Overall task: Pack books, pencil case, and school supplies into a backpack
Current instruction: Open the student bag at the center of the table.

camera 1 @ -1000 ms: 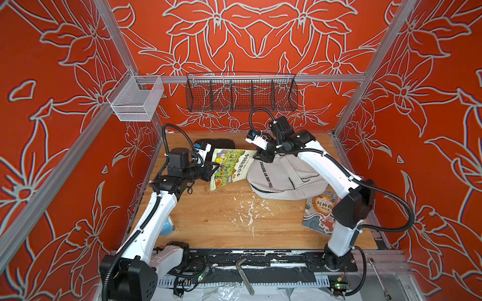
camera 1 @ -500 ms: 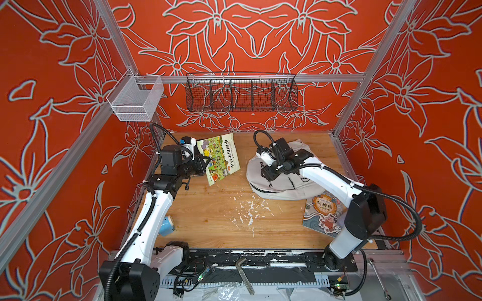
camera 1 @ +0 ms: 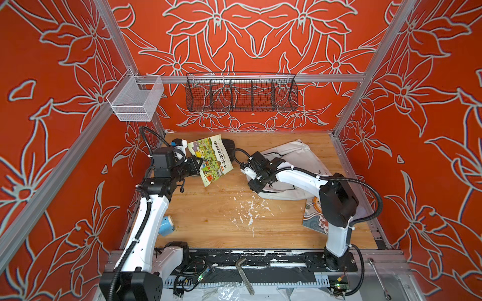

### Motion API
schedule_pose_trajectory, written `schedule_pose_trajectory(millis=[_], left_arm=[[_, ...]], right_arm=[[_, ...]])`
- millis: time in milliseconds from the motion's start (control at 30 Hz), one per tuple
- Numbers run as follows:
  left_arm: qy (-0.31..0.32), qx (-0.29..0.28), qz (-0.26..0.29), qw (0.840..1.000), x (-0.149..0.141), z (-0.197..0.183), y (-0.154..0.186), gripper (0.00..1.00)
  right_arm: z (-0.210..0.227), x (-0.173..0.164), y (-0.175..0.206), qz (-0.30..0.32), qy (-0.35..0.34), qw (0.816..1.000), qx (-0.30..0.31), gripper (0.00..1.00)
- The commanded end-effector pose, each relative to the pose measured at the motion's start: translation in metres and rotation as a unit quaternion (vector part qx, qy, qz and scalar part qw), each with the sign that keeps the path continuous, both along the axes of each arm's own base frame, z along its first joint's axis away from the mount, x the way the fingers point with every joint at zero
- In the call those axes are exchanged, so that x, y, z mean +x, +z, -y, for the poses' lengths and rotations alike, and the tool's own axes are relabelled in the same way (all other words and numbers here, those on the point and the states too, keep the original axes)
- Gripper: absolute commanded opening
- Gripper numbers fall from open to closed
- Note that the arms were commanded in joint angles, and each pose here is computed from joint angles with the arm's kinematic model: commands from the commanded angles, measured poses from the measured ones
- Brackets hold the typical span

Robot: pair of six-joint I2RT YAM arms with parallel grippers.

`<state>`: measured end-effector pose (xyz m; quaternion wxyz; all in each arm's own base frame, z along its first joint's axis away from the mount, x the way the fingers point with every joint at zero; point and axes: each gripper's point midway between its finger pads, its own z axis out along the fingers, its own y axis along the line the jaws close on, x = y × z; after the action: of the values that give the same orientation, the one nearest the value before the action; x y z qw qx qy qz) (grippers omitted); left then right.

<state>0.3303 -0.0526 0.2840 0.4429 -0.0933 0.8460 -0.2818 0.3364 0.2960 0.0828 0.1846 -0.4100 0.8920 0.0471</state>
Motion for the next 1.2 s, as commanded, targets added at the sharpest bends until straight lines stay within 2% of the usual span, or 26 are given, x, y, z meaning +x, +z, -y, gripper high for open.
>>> schedule_pose_trajectory(millis=[0,200,367,567,867,1033,1167], left_arm=[[-0.006,0.0,0.009,1.0,-0.004,0.001,0.004,0.0],[-0.005,-0.001,0.008,1.0,-0.004,0.0,0.003,0.0],[-0.005,-0.001,0.007,1.0,-0.003,0.0,0.003,0.0],[-0.012,-0.011,0.009,1.0,-0.002,0.003,0.006,0.0],[-0.052,-0.087,0.006,0.995,0.001,0.023,0.013,0.0],[-0.062,-0.133,-0.002,0.989,0.002,0.031,0.012,0.0],[-0.078,-0.195,-0.023,0.978,0.004,0.042,0.003,0.0]], right_arm=[[-0.001,0.026,0.008,0.044,-0.035,0.998,-0.007,0.55],[-0.006,0.031,0.009,0.051,-0.035,0.998,0.004,0.34],[-0.005,0.031,0.0,0.043,-0.028,0.999,-0.014,0.21],[-0.004,0.026,-0.002,0.03,-0.023,0.999,-0.013,0.0],[0.004,0.028,0.074,0.073,-0.067,0.991,0.088,0.0],[0.02,0.028,0.102,0.09,-0.091,0.984,0.121,0.0],[0.023,0.026,0.125,0.103,-0.092,0.978,0.156,0.0]])
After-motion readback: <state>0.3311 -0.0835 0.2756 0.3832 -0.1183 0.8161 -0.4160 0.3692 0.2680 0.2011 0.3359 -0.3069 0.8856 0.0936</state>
